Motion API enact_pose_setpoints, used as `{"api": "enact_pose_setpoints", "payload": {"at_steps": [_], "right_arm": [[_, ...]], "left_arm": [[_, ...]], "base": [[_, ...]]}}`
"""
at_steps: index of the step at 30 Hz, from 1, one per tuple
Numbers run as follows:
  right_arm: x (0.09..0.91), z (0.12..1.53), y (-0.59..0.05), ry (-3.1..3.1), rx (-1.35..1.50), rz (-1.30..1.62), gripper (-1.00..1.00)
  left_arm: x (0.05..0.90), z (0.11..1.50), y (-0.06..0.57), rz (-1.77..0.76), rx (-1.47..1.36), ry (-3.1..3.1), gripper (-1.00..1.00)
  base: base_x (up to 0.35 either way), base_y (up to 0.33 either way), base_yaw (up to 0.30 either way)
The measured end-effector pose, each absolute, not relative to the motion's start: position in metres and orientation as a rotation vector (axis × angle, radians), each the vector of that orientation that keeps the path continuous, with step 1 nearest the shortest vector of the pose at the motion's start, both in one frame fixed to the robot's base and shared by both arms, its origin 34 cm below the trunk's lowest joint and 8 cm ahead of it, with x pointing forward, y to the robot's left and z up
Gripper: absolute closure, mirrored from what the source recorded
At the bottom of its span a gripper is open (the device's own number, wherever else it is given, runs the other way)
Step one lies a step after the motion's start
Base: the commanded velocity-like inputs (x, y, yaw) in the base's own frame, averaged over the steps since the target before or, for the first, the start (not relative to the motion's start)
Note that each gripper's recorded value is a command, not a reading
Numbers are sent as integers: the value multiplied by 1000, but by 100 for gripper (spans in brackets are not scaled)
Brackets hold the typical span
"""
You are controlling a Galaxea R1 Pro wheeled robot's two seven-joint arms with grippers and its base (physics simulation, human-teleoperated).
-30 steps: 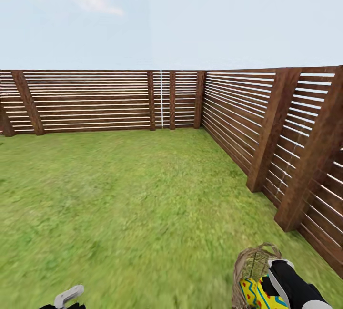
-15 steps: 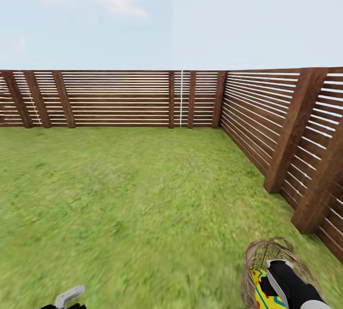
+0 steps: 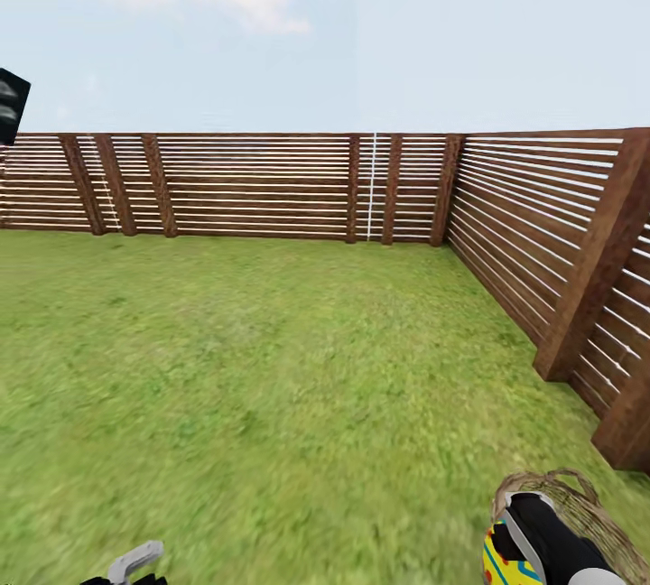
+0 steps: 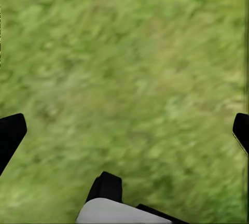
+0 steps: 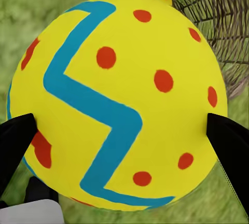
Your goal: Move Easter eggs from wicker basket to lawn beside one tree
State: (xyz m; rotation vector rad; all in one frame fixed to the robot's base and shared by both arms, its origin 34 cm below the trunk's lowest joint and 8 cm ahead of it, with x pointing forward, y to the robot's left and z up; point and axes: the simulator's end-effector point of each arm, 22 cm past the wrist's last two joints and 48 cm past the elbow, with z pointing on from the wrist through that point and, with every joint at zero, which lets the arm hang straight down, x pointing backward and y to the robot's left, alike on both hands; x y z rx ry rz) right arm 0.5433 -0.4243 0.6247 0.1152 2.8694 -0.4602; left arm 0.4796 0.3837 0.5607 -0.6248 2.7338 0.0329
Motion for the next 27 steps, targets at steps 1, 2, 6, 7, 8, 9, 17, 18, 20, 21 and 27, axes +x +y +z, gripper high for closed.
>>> {"api": "enact_pose_setpoints", "payload": {"at_steps": [1,2,6,7,8,9,17,18,20,21,27], "right_arm": [[543,625,-424,2870,115,-460,100],[543,624,-424,2871,114,-459,100],[544,621,-410,2876,96,-442,100],[544,620,-406,2877,92,-437,100],[544,620,-406,2877,90,-437,100],[544,620,-405,2877,90,-436,100],[545,621,-405,2874,93,-435,100],[546,622,-406,2872,95,-435,100],[546,622,-406,2871,97,-434,100],[546,622,-406,2871,100,-432,100],[546,622,-406,2872,107,-424,100]], "left_arm": [[480,561,383,32,-625,2734,-100],[480,561,383,32,-625,2734,-100],[480,561,383,32,-626,2734,-100],[480,561,383,32,-626,2733,-100],[480,561,384,32,-627,2733,-100],[480,561,384,32,-626,2733,-100],[480,561,384,32,-630,2731,-100],[480,561,384,32,-630,2731,-100],[480,561,384,32,-629,2732,-100],[480,561,384,32,-629,2732,-100],[480,561,383,31,-628,2733,-100]], "base": [[328,0,262],[328,0,266],[328,0,291],[328,5,297],[328,37,297],[328,59,297],[328,81,297],[328,83,297],[328,83,297],[328,81,265],[328,78,49]]}}
